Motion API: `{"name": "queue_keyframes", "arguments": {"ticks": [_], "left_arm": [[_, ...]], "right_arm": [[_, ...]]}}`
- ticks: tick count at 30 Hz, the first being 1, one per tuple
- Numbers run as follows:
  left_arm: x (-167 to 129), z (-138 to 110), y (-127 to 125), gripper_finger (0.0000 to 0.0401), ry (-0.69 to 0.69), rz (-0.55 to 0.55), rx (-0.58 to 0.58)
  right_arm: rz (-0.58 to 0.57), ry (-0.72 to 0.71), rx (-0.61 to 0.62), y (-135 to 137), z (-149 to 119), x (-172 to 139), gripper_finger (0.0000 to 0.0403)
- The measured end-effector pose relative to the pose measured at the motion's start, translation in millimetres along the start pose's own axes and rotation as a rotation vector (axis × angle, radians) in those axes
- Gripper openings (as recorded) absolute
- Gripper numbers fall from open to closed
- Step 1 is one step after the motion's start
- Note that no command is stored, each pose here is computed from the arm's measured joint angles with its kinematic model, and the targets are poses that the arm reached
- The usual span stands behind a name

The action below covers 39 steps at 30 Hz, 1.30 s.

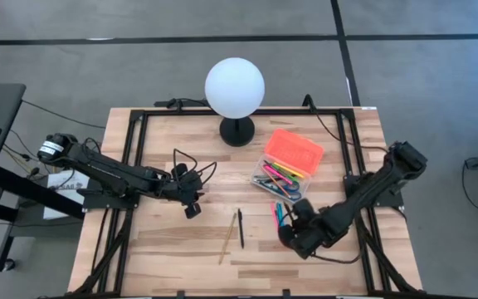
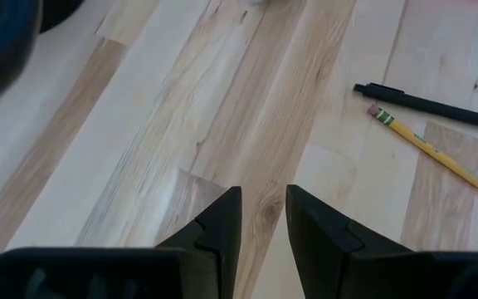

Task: Pick & place school supplies into a supply box
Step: Put the black pen into the orange supply box

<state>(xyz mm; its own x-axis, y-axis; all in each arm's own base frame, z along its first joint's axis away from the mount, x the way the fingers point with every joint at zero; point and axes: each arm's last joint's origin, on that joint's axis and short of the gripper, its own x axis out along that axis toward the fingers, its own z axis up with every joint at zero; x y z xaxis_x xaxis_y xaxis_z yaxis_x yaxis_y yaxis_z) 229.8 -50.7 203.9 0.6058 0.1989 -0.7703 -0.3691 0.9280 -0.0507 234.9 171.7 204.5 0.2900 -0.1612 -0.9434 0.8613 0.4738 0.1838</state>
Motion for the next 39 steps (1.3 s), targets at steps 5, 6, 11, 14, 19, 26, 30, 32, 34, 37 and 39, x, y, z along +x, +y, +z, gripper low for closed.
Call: {"name": "queue_keyframes", "arguments": {"ticks": [5,6,11,14,19,26,30,32,34,37,39], "left_arm": [[0.0,0.3,-0.1,0.0089,-0.004,0.000,-0.001],[0.0,0.4,0.0,0.0089,-0.007,0.005,-0.002],[0.0,0.8,0.7,0.0089,-0.021,0.028,-0.017],[0.0,1.0,0.7,0.0089,-0.024,0.030,-0.018],[-0.1,4.1,-0.9,0.0089,-0.057,0.019,-0.042],[-0.3,7.1,-2.0,0.0089,-0.095,0.016,-0.117],[-0.5,8.3,-2.3,0.0089,-0.110,0.016,-0.167],[-0.5,8.3,-2.3,0.0089,-0.110,0.015,-0.188],[-0.5,8.2,-2.2,0.0089,-0.109,0.014,-0.208],[-0.5,8.1,-2.2,0.0089,-0.109,0.013,-0.234],[-0.4,7.9,-2.1,0.0089,-0.106,0.014,-0.248]], "right_arm": [[0.055,-0.050,-0.049,-4.5,9.8,-17.0,0.0007],[0.056,-0.059,-0.057,-5.6,12.2,-18.9,0.0007],[0.002,-0.094,-0.117,-13.8,28.6,-23.5,0.0007],[-0.060,-0.104,-0.207,-17.2,44.1,-19.7,0.0007],[-0.137,-0.095,-0.379,-18.6,77.4,-4.3,0.0008],[-0.221,-0.026,-0.528,-23.6,122.6,23.5,0.0008],[-0.233,0.033,-0.556,-26.5,142.3,41.6,0.0009],[-0.236,0.061,-0.565,-28.1,149.0,49.0,0.0009],[-0.232,0.069,-0.553,-27.8,153.9,56.1,0.0011],[-0.235,0.084,-0.535,-28.7,157.9,62.8,0.0019],[-0.244,0.098,-0.524,-29.6,159.3,66.5,0.0027]]}}
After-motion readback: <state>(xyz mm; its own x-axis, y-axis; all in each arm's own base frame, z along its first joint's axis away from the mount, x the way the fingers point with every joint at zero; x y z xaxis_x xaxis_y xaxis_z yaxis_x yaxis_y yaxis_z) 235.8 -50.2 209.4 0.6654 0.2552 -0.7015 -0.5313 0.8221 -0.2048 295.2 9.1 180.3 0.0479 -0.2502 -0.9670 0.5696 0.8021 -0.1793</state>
